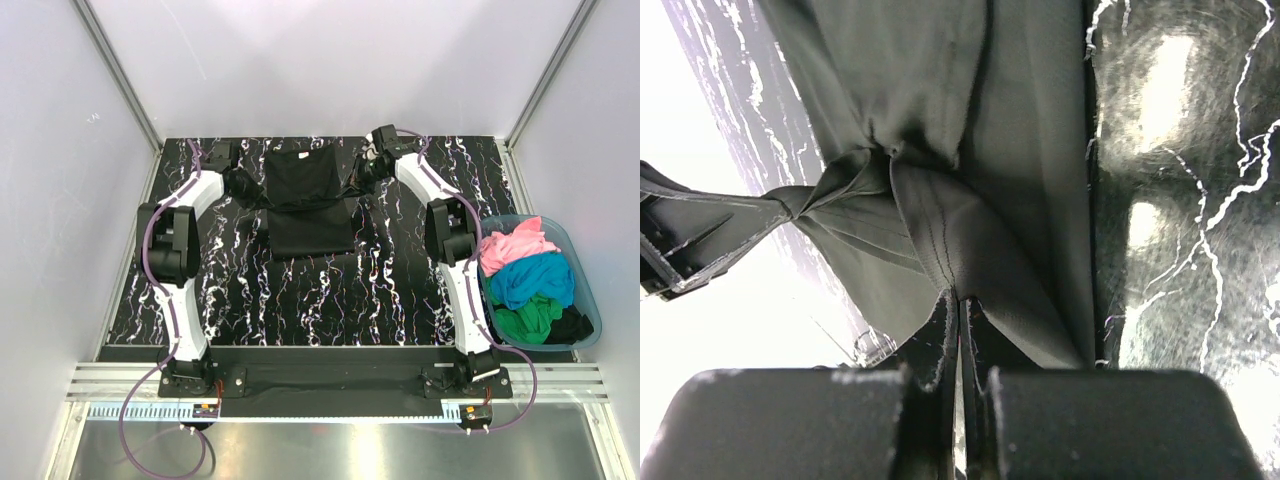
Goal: Fold and stack the t-shirts
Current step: Fold the tshirt
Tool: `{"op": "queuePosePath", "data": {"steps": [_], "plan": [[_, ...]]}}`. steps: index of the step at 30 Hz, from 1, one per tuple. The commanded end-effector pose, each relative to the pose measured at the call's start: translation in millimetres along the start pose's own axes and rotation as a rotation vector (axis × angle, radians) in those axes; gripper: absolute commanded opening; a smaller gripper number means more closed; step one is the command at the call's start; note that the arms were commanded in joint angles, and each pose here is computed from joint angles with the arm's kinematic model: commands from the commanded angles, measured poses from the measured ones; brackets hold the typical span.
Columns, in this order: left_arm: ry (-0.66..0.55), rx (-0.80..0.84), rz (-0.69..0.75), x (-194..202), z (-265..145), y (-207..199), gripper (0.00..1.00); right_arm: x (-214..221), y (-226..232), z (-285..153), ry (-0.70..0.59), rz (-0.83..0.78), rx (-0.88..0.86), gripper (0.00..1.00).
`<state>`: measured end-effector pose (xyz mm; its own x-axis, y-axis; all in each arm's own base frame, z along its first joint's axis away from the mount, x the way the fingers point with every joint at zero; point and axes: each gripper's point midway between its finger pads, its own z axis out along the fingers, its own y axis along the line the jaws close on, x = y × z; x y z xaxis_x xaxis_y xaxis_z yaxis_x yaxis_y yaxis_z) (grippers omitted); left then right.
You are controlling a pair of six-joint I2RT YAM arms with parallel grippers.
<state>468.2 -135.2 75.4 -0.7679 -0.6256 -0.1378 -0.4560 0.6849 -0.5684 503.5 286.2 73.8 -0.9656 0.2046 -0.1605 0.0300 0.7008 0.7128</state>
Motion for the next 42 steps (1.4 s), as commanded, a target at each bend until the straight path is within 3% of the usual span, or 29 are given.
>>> {"op": "queuePosePath", "data": {"steps": [1,6,8,12,16,19,23,26,27,31,42], "plan": [[-0.051,0.025,0.025,-16.4,-4.7,-10.7,0.00,-12.0,15.5,-1.2,-0.022,-0.011,-0.060,0.00],[-0.045,0.032,0.020,-19.4,0.4,-10.5,0.04,-16.3,14.6,2.3,-0.025,-0.003,-0.062,0.07],[-0.058,0.036,0.028,-24.4,-4.3,-14.6,0.16,-20.9,20.3,-1.2,-0.035,-0.010,-0.072,0.21],[-0.132,0.006,0.036,-40.2,-27.2,-16.5,0.37,-29.9,29.7,-13.7,-0.048,0.002,-0.105,0.36],[-0.205,-0.086,0.026,-54.6,-48.0,-4.8,0.41,-39.0,35.7,-30.3,-0.084,0.010,-0.109,0.45],[-0.204,-0.078,0.061,-51.0,-52.1,-8.5,0.41,-36.2,33.6,-35.1,-0.089,0.003,-0.093,0.42],[-0.161,0.013,0.111,-31.9,-50.0,-22.3,0.38,-25.6,25.6,-37.3,-0.071,-0.014,-0.069,0.24],[-0.132,0.002,0.157,-13.2,-48.6,-22.3,0.27,-19.6,22.3,-41.8,-0.071,-0.029,-0.052,0.15],[-0.117,-0.025,0.175,-5.1,-45.2,-19.8,0.17,-17.7,22.8,-42.5,-0.070,-0.035,-0.053,0.13],[-0.077,-0.099,0.157,9.6,-36.3,2.3,0.00,-6.4,18.3,-38.6,-0.050,-0.036,-0.041,0.10],[-0.005,-0.160,0.144,18.0,-2.3,13.0,0.00,9.5,1.3,-8.7,-0.016,-0.026,0.009,0.09]]}}
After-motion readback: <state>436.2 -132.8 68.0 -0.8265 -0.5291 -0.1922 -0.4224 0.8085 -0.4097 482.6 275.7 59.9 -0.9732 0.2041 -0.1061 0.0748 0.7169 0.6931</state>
